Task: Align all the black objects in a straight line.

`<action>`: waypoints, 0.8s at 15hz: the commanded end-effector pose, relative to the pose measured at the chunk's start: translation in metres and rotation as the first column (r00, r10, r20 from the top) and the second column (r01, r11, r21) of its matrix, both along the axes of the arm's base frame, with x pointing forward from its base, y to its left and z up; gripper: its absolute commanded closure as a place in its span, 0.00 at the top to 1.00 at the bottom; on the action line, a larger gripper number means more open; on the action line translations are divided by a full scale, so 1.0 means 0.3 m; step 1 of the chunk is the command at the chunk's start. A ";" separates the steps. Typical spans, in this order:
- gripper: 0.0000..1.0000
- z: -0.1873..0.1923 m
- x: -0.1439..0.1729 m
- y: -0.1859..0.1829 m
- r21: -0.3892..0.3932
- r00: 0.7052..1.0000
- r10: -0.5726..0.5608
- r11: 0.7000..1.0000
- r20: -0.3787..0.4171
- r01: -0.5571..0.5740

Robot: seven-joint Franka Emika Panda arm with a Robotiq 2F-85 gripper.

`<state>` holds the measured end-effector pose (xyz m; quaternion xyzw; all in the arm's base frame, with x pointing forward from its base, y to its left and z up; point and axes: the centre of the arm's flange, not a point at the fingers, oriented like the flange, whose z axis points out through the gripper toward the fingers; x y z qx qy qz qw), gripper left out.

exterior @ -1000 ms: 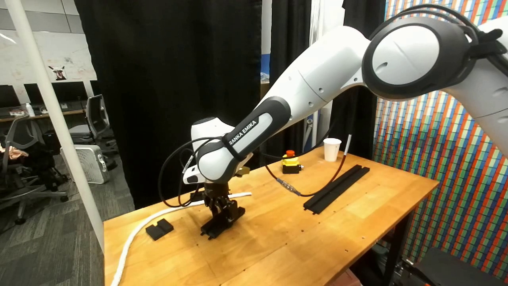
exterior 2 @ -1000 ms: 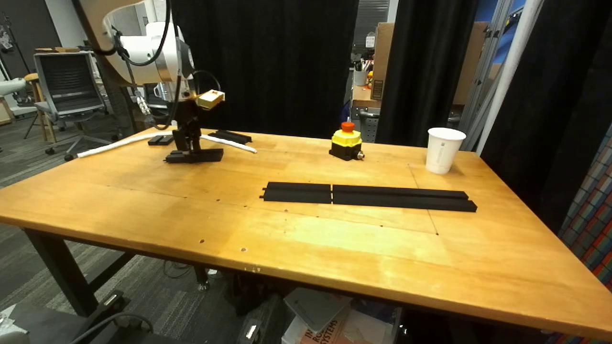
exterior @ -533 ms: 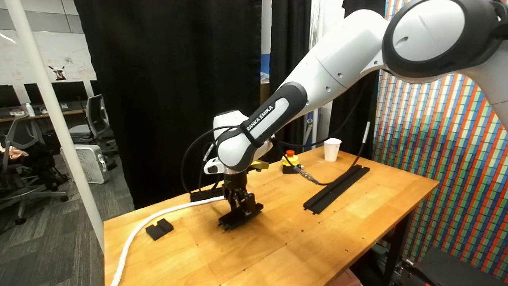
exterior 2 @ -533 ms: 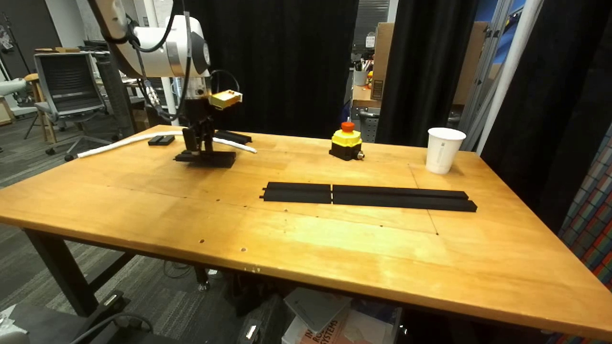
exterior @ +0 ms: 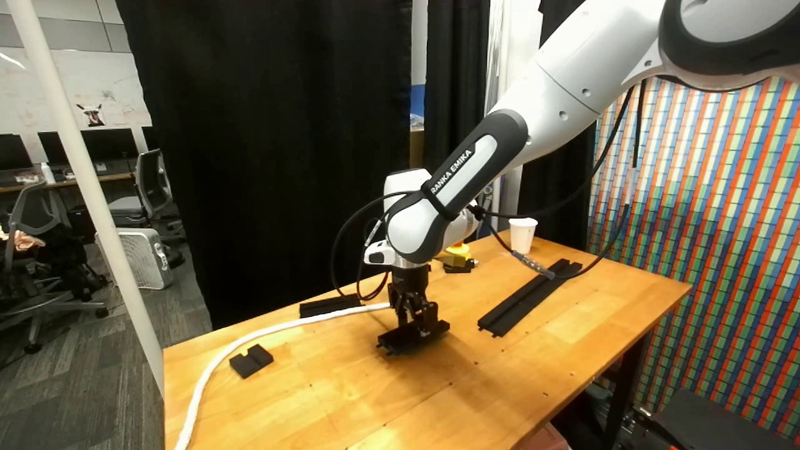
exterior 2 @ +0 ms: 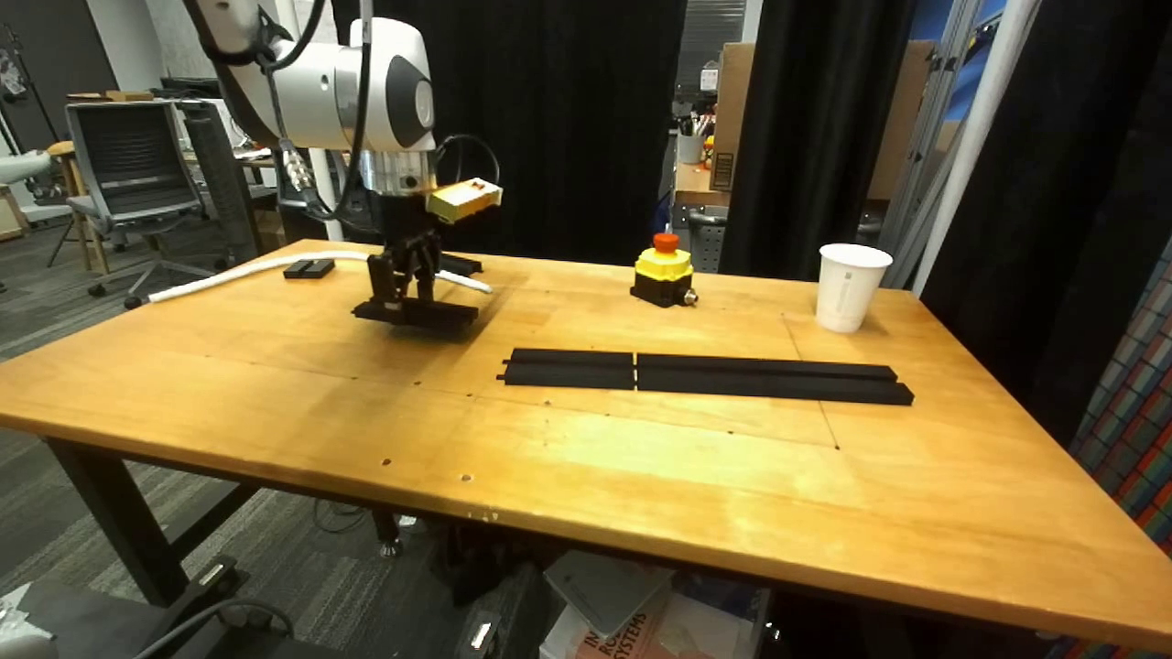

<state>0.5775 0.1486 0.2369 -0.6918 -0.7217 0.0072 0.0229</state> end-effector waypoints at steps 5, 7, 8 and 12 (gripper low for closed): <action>0.46 0.017 -0.183 -0.149 0.038 0.995 -0.089 0.995 0.039 0.087; 0.46 0.016 -0.201 -0.169 0.021 0.994 -0.097 0.995 0.041 0.096; 0.46 0.014 -0.211 -0.176 0.013 0.995 -0.095 0.995 0.038 0.095; 0.46 0.009 -0.235 -0.207 -0.005 0.993 -0.111 0.994 0.037 0.112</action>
